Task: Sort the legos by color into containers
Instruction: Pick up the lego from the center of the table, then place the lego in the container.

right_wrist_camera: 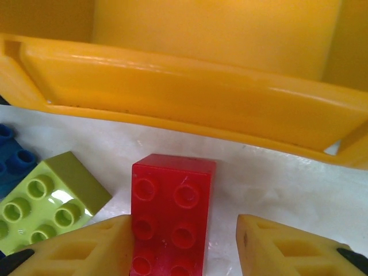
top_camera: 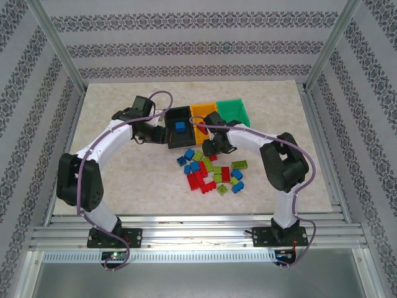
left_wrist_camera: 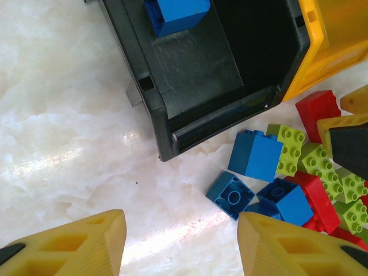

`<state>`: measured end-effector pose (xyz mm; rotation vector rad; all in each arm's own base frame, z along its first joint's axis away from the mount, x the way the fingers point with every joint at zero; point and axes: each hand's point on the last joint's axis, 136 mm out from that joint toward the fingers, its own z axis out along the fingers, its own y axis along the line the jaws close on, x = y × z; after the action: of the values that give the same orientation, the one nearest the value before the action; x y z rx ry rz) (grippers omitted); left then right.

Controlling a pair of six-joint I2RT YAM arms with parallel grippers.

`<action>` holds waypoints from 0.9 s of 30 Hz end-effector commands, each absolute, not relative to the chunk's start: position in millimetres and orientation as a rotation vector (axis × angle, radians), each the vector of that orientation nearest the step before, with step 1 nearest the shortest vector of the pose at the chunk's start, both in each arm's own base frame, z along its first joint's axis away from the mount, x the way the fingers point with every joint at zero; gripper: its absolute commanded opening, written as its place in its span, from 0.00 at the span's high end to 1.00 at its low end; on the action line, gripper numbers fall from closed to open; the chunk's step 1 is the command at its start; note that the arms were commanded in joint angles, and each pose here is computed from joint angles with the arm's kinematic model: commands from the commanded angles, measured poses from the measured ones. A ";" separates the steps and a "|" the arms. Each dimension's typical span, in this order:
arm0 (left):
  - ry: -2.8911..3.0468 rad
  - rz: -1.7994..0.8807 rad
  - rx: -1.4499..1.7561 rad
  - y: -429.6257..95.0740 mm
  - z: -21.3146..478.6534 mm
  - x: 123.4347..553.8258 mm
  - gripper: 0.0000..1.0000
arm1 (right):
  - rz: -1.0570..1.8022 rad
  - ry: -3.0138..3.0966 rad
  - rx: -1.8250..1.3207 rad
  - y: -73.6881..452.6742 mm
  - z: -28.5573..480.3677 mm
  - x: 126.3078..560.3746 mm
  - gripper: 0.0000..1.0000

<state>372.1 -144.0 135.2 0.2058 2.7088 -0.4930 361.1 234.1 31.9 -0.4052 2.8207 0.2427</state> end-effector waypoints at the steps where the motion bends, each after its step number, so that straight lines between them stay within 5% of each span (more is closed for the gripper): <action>1: 2.710 -0.476 0.224 -141.1 140.4 370.8 0.46 | 0.257 2.845 -0.416 241.6 23.1 356.0 0.50; 7: 2.720 -0.494 0.224 -143.2 138.3 370.3 0.46 | 0.250 2.867 -0.429 245.4 11.2 349.3 0.51; 15: 2.713 -0.483 0.227 -142.1 140.3 371.1 0.46 | 0.231 2.853 -0.449 244.3 20.5 349.9 0.67; 27: 2.708 -0.495 0.232 -144.0 141.8 370.2 0.46 | 0.253 2.608 -0.413 245.9 102.6 381.3 0.68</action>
<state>371.9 -144.1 135.1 0.2071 2.7090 -0.4937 364.8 240.7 68.2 -0.4098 2.7159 0.2574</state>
